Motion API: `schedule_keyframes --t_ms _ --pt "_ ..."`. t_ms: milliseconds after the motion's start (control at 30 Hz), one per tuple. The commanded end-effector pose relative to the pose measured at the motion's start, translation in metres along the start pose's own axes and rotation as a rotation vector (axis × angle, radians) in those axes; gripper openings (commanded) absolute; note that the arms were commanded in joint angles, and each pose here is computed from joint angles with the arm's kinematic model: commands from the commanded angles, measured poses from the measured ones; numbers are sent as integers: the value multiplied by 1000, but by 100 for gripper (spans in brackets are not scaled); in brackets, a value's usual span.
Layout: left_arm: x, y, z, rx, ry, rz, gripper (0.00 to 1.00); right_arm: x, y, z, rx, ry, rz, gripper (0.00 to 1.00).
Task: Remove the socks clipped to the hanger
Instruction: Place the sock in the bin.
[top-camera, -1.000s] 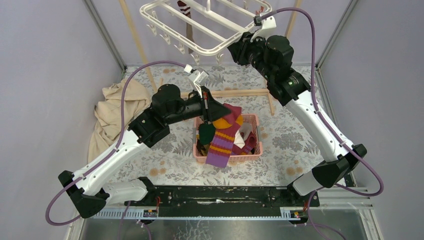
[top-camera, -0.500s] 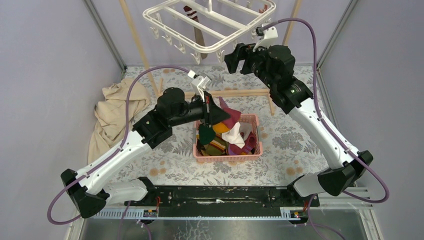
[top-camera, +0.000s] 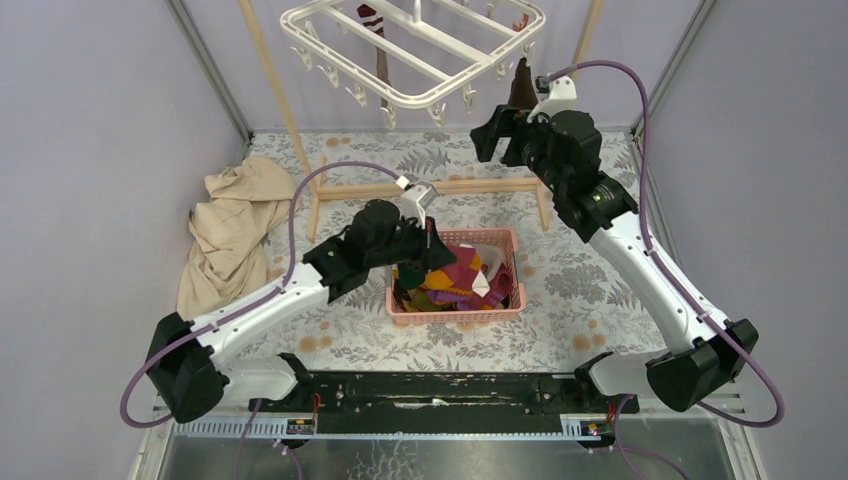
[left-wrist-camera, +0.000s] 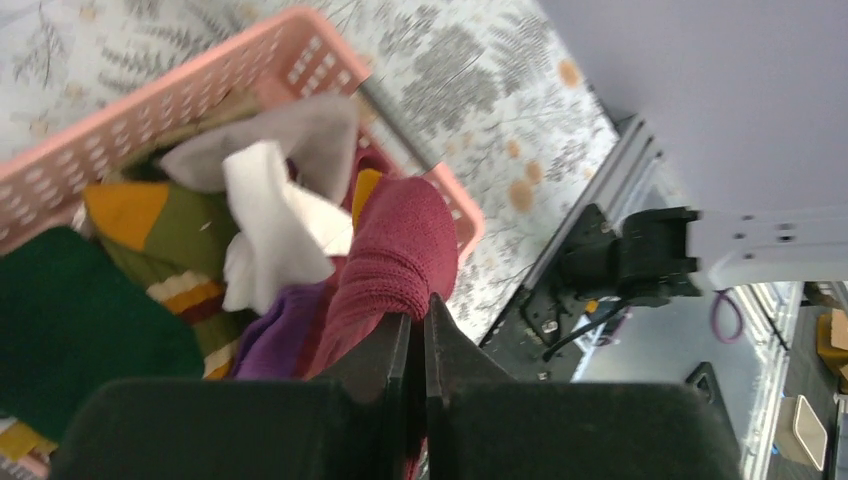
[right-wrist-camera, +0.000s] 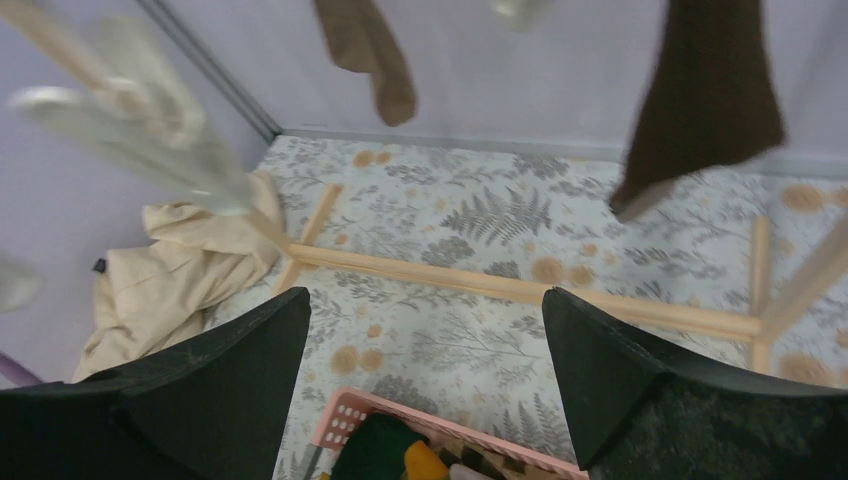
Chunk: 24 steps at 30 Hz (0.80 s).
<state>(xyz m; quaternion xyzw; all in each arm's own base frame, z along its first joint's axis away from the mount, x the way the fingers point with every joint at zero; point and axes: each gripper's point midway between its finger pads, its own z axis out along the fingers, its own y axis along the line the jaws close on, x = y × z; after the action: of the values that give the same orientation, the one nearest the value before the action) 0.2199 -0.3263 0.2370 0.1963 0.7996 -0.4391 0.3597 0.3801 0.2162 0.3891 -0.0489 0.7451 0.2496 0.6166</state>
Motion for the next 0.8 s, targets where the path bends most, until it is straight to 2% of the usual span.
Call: schedule_keyframes --t_ms 0,67,233,533,600,767 --pt "-1 27 13 -72 -63 18 0 -5 -30 -5 55 -26 88 94" --pt "10 42 18 -113 -49 4 3 -5 -43 -4 75 -25 115 94" --pt "24 75 25 -193 -40 -47 28 -6 -61 6 109 -23 124 94" --pt "28 92 26 -257 -22 -55 81 -12 -72 34 125 -35 128 94" --pt "25 90 21 -265 -26 -51 98 -14 -74 40 132 -46 133 94" --pt "8 77 3 -268 -53 -34 99 -19 -88 52 167 -104 158 94"
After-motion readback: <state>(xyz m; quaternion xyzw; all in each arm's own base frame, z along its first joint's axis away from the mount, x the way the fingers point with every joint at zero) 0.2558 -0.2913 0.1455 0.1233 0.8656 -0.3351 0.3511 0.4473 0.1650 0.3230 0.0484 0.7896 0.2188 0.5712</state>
